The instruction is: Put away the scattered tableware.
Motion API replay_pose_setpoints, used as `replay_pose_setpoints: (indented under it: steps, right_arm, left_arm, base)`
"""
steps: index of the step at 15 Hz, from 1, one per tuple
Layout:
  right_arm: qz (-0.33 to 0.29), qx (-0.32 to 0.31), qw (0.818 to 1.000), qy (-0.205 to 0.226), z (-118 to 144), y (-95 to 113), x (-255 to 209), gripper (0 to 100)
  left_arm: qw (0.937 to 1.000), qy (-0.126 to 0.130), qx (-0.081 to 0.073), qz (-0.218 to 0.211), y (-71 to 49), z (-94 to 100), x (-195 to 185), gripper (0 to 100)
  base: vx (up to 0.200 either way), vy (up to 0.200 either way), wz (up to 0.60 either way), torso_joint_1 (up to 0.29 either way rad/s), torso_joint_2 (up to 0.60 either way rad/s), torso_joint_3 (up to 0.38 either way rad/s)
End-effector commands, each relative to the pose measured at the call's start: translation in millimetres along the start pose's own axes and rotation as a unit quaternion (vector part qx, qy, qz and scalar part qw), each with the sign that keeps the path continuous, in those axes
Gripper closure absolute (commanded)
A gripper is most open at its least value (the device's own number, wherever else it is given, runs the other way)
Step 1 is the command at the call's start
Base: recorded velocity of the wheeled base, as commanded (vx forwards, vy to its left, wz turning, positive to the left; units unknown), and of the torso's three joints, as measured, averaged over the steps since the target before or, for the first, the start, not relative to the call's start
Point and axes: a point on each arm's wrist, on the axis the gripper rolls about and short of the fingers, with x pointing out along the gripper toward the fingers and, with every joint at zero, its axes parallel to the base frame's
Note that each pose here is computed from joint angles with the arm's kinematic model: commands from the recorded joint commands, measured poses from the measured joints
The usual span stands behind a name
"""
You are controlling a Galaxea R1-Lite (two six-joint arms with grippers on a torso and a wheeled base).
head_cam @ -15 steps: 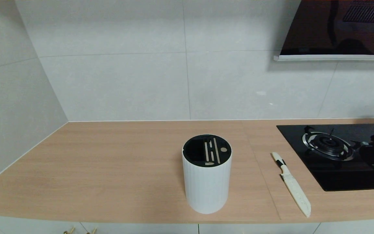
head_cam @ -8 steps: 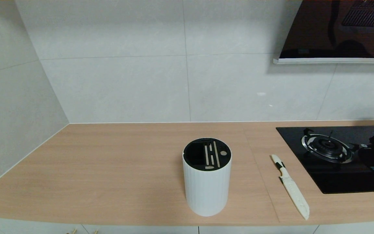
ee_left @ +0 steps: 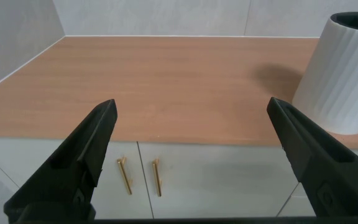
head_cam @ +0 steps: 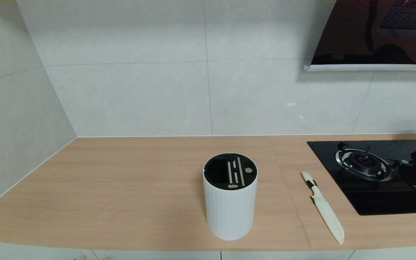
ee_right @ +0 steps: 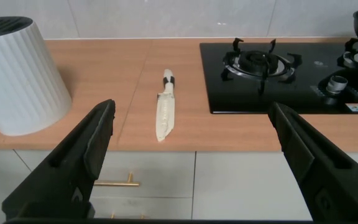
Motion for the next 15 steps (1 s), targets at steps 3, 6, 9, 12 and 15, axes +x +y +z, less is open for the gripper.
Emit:
replay_pose_setpoints:
  steps: [3, 6, 9, 12, 15]
  right_arm:
    - [0.000, -0.013, 1.000, -0.027, 11.2, -0.1, -2.6, 0]
    - [0.019, 0.019, 0.998, -0.057, 68.7, -1.1, -5.2, 0]
    - [0.029, 0.004, 1.000, 0.011, 97.9, -0.6, 23.4, 0]
    - [0.050, 0.006, 0.994, 0.095, 115.3, 1.2, 65.4, 0]
    - [0.089, 0.002, 0.980, 0.179, 116.1, 9.5, 119.3, 0]
  left_arm:
    - [1.0000, 0.001, 0.000, 0.000, 0.0, 0.1, 0.1, 0]
    - [1.0000, 0.001, 0.000, 0.000, 0.0, 0.1, 0.1, 0]
    - [1.0000, 0.001, 0.001, 0.000, 0.0, 0.1, 0.1, 0]
    - [1.0000, 0.001, 0.001, 0.000, 0.0, 0.1, 0.1, 0]
    - [1.0000, 0.001, 0.000, 0.000, 0.0, 0.1, 0.1, 0]
  base:
    - [0.000, 0.000, 0.00, 0.000, 0.00, 0.000]
    - [0.000, 0.000, 0.00, 0.000, 0.00, 0.000]
    - [0.000, 0.000, 0.00, 0.000, 0.00, 0.000]
    - [0.000, 0.000, 0.00, 0.000, 0.00, 0.000]
    - [0.000, 0.000, 0.00, 0.000, 0.00, 0.000]
